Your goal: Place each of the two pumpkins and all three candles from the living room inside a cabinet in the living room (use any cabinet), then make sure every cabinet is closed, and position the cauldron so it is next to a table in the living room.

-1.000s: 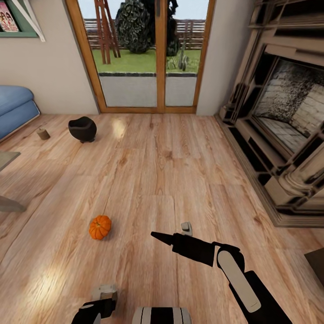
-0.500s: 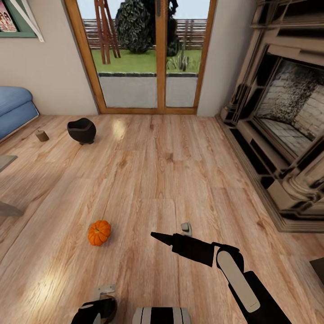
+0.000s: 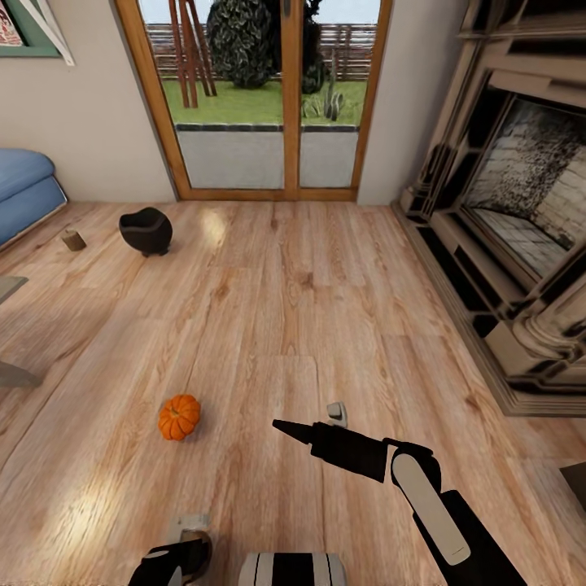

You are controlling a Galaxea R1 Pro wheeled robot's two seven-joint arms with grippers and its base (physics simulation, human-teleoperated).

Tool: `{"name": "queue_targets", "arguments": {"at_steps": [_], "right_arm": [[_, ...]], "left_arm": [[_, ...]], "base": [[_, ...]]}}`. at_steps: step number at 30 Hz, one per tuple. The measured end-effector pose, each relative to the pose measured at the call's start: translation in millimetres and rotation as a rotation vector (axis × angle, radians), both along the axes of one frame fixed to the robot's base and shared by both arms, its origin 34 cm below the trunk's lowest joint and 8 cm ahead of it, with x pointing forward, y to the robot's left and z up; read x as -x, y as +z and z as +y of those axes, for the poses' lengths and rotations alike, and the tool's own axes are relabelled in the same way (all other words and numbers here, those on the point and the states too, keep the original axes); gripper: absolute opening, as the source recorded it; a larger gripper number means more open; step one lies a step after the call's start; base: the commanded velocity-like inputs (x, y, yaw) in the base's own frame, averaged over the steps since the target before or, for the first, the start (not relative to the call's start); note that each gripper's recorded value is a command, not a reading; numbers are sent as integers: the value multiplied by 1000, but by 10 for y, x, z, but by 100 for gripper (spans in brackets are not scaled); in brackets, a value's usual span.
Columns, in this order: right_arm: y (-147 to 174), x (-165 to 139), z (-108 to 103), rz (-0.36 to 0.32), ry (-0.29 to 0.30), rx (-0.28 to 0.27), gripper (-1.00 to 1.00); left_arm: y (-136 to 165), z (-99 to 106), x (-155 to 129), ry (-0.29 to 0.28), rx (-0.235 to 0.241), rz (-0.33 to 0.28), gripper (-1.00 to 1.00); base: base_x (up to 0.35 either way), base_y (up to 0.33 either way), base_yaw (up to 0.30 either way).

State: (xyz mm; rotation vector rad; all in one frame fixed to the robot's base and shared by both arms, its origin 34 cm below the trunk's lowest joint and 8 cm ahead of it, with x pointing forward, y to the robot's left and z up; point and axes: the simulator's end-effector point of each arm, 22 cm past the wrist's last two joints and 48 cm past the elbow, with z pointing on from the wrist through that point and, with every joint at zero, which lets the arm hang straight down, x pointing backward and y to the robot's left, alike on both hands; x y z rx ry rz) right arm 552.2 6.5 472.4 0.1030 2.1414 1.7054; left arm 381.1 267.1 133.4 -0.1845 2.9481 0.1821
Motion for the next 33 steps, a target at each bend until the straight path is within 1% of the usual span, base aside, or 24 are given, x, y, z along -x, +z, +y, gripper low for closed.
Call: {"name": "queue_targets", "arguments": {"at_steps": [4,7,13,22,33], "right_arm": [[-79,5,3,16,0,-1,100],[-78,6,4,17,0,-1,100],[-199,16,5,41,0,-1,100],[-217,19,7,46,-1,1,100],[-237,20,8,51,-2,5,100]], "left_arm": [[-52,2,58,0,0,16,100],[-52,2,56,0,0,16,100],[-129,-3,152,-1,0,41,100],[-130,-19,153,-1,2,41,100],[-130,-17,150,-1,2,40,100]], "base": [[0,0,0],[0,0,0],[0,0,0],[1,0,0],[65,21,0]]}}
